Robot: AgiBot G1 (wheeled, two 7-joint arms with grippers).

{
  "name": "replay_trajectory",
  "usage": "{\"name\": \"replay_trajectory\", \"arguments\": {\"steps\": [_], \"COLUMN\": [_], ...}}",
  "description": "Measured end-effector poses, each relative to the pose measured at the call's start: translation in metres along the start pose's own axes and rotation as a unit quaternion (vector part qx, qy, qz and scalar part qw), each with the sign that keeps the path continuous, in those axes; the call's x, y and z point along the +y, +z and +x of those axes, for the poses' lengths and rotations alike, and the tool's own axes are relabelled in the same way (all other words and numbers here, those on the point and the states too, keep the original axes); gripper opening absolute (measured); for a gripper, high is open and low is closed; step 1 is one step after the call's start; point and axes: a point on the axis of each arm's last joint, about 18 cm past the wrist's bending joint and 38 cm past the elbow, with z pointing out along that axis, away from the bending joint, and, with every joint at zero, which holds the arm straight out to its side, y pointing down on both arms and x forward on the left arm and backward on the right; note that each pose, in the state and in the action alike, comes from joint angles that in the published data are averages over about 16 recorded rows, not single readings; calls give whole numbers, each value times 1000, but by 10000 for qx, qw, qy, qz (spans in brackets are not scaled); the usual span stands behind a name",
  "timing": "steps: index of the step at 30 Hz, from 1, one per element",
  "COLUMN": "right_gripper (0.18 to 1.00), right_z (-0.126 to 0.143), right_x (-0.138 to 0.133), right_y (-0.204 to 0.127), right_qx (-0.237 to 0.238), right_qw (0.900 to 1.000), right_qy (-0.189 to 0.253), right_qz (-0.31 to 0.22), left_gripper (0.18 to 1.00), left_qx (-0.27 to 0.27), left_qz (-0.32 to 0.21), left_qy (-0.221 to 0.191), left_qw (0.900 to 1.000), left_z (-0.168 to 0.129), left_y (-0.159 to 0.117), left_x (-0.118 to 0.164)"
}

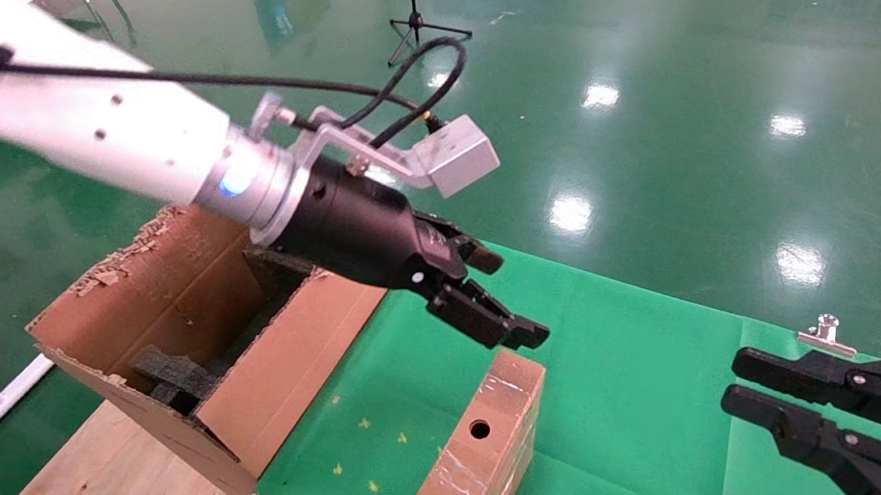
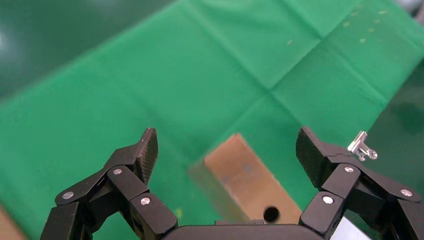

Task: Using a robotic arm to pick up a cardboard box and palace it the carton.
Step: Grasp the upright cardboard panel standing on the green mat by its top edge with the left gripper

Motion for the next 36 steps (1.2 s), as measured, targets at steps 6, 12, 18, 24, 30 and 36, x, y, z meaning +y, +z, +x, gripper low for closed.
{"name": "replay_trajectory", "arguments": {"steps": [6, 12, 18, 24, 30, 36], "right_gripper": [277, 221, 197, 191, 191, 191], "right_z": [0, 0, 0, 0, 0, 0], "right_x": [0, 0, 0, 0, 0, 0], "right_y": [0, 0, 0, 0, 0, 0], "right_qx": [0, 0, 0, 0, 0, 0], "right_qw": [10000, 10000, 10000, 10000, 10000, 10000], "right_qy": [0, 0, 0, 0, 0, 0], "right_qz": [0, 0, 0, 0, 0, 0], "left_gripper": [1000, 1000, 1000, 1000, 1000, 1000], "left_qx": [-390, -636, -587, -574, -627, -691], "left_qz": [-666, -1167, -1552, -1947, -2273, -2434], "left_qy": [-659, -950, -981, -1036, -1103, -1087], "left_qw": [9948, 9866, 9812, 9737, 9655, 9613], "left_z": [8, 22, 42, 57, 66, 70], "left_y": [8, 17, 33, 50, 68, 82], "left_x": [-23, -38, -44, -41, -33, -27]}}
